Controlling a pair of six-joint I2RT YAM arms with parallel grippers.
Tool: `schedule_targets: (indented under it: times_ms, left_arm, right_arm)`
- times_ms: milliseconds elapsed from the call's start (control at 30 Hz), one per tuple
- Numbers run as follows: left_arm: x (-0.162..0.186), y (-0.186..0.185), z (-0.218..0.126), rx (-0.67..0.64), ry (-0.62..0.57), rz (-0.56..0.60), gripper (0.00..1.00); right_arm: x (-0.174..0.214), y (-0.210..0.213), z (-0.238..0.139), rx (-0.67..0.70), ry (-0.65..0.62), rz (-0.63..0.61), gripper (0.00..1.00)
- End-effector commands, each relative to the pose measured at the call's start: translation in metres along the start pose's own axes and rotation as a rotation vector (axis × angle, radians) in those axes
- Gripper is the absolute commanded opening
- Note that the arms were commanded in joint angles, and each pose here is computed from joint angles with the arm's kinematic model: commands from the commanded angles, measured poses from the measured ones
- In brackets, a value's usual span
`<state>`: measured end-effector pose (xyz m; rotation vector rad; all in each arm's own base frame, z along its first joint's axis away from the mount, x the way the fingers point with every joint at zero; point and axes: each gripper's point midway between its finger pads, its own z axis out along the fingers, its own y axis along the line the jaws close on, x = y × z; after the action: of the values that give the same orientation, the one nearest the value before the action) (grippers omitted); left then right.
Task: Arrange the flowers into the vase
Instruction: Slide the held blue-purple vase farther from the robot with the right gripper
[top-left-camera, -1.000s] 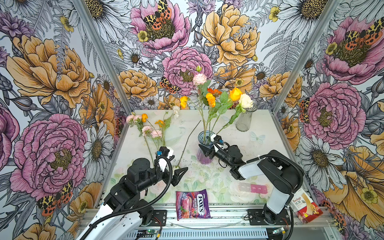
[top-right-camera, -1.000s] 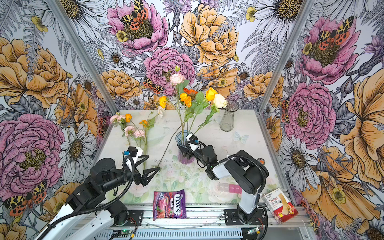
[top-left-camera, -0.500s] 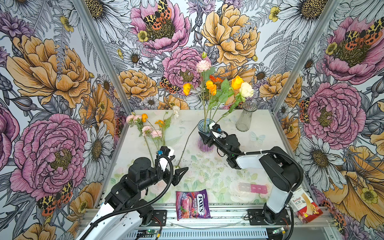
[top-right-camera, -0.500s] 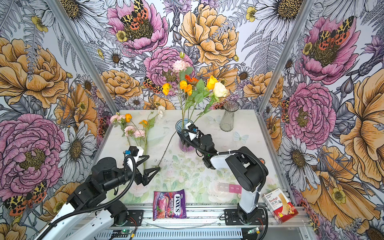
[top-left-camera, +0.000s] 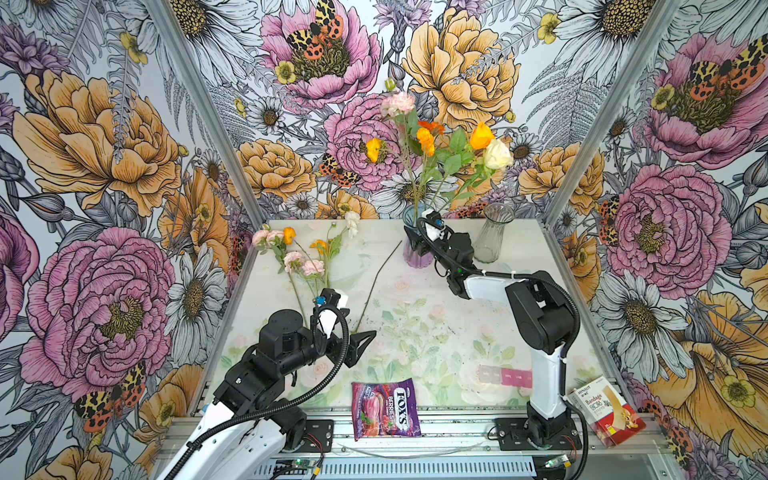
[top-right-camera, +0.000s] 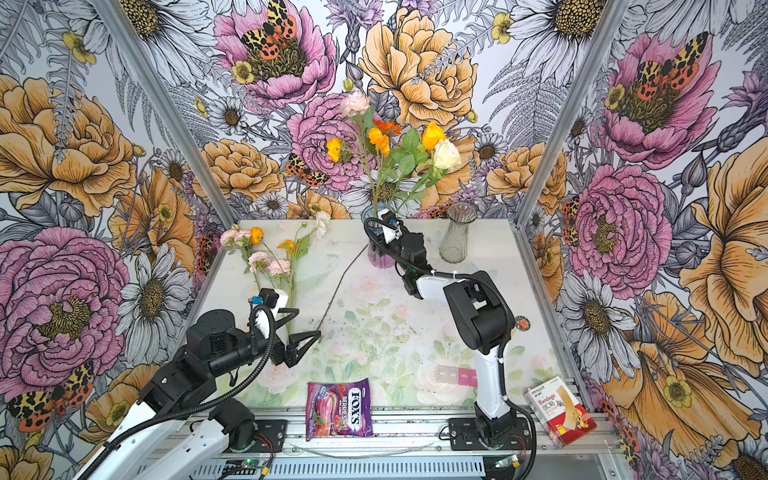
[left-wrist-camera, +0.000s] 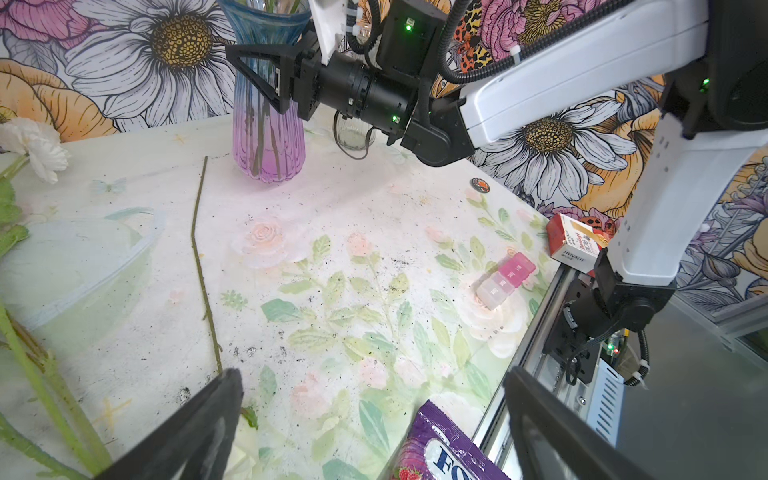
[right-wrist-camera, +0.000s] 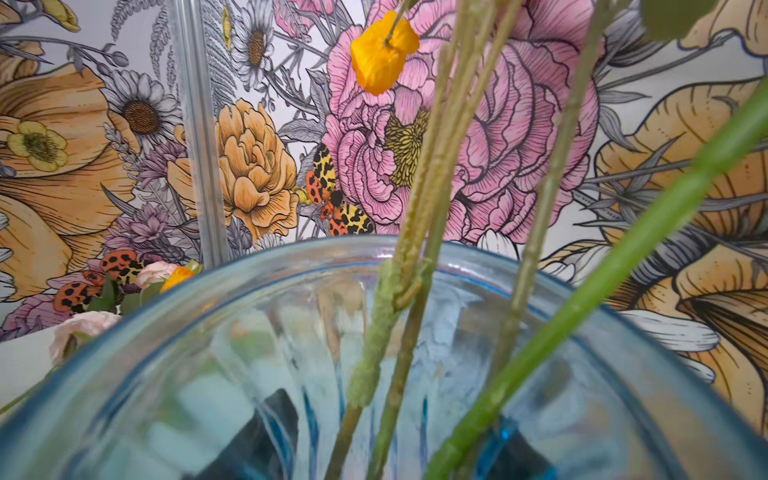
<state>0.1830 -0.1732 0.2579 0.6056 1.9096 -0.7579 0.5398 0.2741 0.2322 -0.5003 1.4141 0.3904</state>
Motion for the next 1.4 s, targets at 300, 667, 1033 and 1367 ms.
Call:
schedule_targets:
  times_ms: [300, 667, 1033, 1367]
  left_arm:
    - [0.001, -0.002, 0.006, 0.057, -0.003, -0.02, 0.99]
    - [0.0, 0.005, 0.007, 0.048, -0.003, -0.04, 0.99]
    - [0.0, 0.006, 0.008, 0.051, -0.001, -0.045, 0.99]
    - [-0.001, 0.004, 0.007, 0.058, -0.004, -0.044, 0.99]
  right_arm:
    - [-0.045, -0.06, 0.038, 0.06, -0.222, 0.001, 0.32]
    - [-0.024, -0.068, 0.049, 0.061, -0.194, 0.01, 0.32]
    - [-0.013, -0.071, 0.05, 0.076, -0.166, 0.029, 0.42]
    - [-0.01, -0.075, 0.049, 0.098, -0.151, 0.035, 0.66]
